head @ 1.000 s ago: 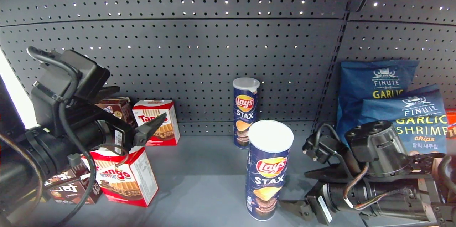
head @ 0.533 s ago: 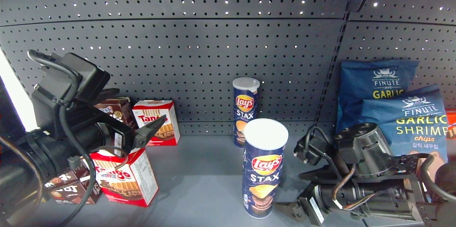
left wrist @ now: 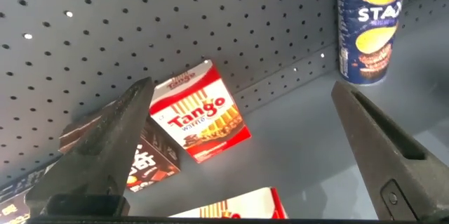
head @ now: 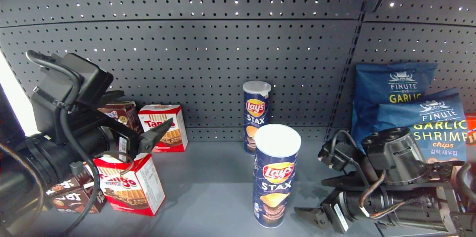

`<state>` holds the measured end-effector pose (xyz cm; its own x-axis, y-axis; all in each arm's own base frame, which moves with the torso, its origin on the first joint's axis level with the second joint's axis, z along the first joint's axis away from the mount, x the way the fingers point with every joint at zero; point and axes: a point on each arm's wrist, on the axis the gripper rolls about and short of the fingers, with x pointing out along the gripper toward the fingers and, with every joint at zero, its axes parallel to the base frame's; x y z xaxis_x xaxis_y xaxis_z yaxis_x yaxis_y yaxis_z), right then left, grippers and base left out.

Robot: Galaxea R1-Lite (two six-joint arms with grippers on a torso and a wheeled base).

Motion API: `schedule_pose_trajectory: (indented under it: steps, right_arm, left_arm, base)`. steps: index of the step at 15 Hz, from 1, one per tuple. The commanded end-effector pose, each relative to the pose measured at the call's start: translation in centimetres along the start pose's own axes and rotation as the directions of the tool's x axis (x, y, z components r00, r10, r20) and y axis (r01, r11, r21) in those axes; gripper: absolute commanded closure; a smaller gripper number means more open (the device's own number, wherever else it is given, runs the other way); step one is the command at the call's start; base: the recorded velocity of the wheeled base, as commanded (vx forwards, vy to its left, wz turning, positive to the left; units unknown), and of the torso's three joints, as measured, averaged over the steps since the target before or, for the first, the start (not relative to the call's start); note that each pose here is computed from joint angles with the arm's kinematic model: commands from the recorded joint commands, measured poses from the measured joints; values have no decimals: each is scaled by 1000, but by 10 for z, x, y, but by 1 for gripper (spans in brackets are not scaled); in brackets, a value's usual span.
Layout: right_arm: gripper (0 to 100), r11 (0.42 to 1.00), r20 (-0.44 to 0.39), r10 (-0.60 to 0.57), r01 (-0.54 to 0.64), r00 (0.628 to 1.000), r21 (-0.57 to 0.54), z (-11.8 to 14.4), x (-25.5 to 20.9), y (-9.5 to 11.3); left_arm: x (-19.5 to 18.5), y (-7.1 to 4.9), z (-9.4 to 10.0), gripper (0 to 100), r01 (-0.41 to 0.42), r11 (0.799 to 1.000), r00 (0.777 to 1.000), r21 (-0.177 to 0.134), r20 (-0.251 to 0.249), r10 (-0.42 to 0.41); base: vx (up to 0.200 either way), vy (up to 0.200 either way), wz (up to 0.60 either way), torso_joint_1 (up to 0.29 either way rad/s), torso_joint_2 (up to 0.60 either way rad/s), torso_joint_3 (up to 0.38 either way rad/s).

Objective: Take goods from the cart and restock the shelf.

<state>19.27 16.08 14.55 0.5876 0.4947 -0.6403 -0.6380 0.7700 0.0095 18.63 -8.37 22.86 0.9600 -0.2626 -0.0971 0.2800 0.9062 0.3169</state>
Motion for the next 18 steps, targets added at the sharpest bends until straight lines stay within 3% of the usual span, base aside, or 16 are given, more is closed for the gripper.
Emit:
schedule_pose_trajectory:
  steps: [1, 5, 18]
  right_arm:
    - [0, 1000, -2, 2, -2, 1000, -3, 4, 6, 0]
    - [0, 1000, -12, 4, -4, 1000, -4, 10, 19, 1]
    - [0, 999, -21, 30, -31, 999, -28, 18, 35, 12]
  left_arm:
    - [0, 0, 0, 0, -1, 1000, 1000, 0, -1, 1]
    - [1, 6, -3, 0, -28, 1000, 1000, -4, -12, 28]
    - [1, 5, -5, 0, -27, 1000, 1000, -4, -15, 27]
  base:
    - [0, 0, 0, 0, 0, 0]
    - [0, 0, 0, 0, 0, 0]
    - [0, 0, 0, 0, 0, 0]
